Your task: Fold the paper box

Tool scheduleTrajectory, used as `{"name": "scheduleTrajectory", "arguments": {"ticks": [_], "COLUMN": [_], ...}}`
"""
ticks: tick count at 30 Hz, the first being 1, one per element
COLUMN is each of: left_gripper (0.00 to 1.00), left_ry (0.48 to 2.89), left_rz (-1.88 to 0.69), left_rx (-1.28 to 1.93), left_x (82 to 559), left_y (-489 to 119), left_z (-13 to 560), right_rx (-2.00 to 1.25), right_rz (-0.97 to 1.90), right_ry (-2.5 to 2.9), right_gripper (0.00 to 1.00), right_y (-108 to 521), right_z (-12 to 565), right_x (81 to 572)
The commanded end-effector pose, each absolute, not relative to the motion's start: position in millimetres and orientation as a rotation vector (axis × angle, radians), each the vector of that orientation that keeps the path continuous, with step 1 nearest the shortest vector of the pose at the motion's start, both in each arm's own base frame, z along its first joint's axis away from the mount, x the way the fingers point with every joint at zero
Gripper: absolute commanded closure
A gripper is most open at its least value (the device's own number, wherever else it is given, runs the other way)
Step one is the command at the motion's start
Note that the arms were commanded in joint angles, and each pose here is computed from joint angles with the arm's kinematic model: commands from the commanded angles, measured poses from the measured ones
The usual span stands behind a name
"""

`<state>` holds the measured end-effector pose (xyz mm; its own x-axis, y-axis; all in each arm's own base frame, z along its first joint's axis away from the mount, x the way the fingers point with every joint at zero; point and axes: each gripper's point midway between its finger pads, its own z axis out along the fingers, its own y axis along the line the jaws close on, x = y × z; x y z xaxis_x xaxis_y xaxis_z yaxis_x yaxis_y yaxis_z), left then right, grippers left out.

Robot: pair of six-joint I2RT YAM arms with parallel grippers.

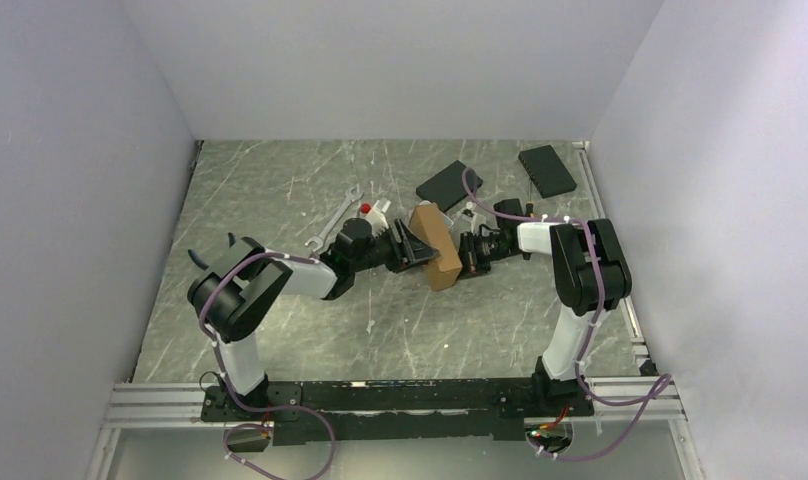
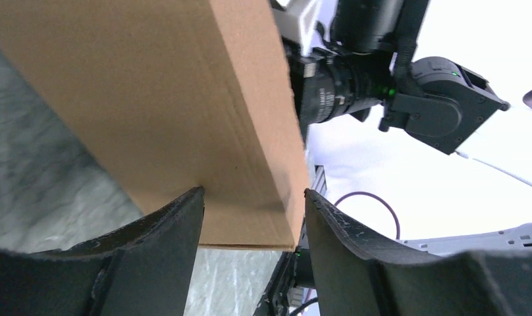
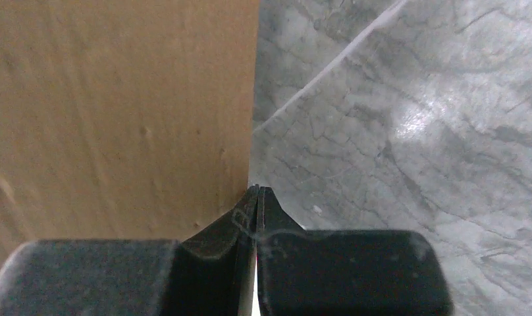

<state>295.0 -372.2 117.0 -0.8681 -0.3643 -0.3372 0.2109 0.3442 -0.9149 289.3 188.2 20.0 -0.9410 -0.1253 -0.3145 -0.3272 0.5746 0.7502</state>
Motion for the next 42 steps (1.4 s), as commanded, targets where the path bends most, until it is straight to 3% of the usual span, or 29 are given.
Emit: {"name": "scheduleTrajectory", "arguments": {"ticks": [1,10,18,27,34,37,42], "left_gripper": [0.37,0.37,0.33,0.33,0.34,0.33,0.32], "left_ry": [2.062,2.132,2.200,2.222,2.161,2.115,2.042], "left_rz": [-1.658,-1.576,-1.371,-1.439,-1.509,-1.488,-1.268], "left_rx": [0.022,0.061,0.058,0.092,0.142,0.173,0.204], "left_x": [284,272,272,295,308,310,305], "left_y": [-404,-405,-378,-398,-417,-414,-375], "left_z": [150,156,153,134,153,174,203], "right_rx": [-0.468,-0.720,-0.407,-0.339,-0.424,-0.550,-0.656], "right_rz": [1.318,1.376,0.948,0.776,0.929,1.149,1.421], "right_ry": [2.529,2.479,2.572,2.444,2.360,2.219,2.048], "right_gripper": [0.95,0.94,0.90,0.87,0.86,0.85,0.62], "right_y": [197,228,159,123,141,164,188], "right_z": [35,53,43,72,91,120,149], "right_x": [289,262,317,343,334,317,288]}}
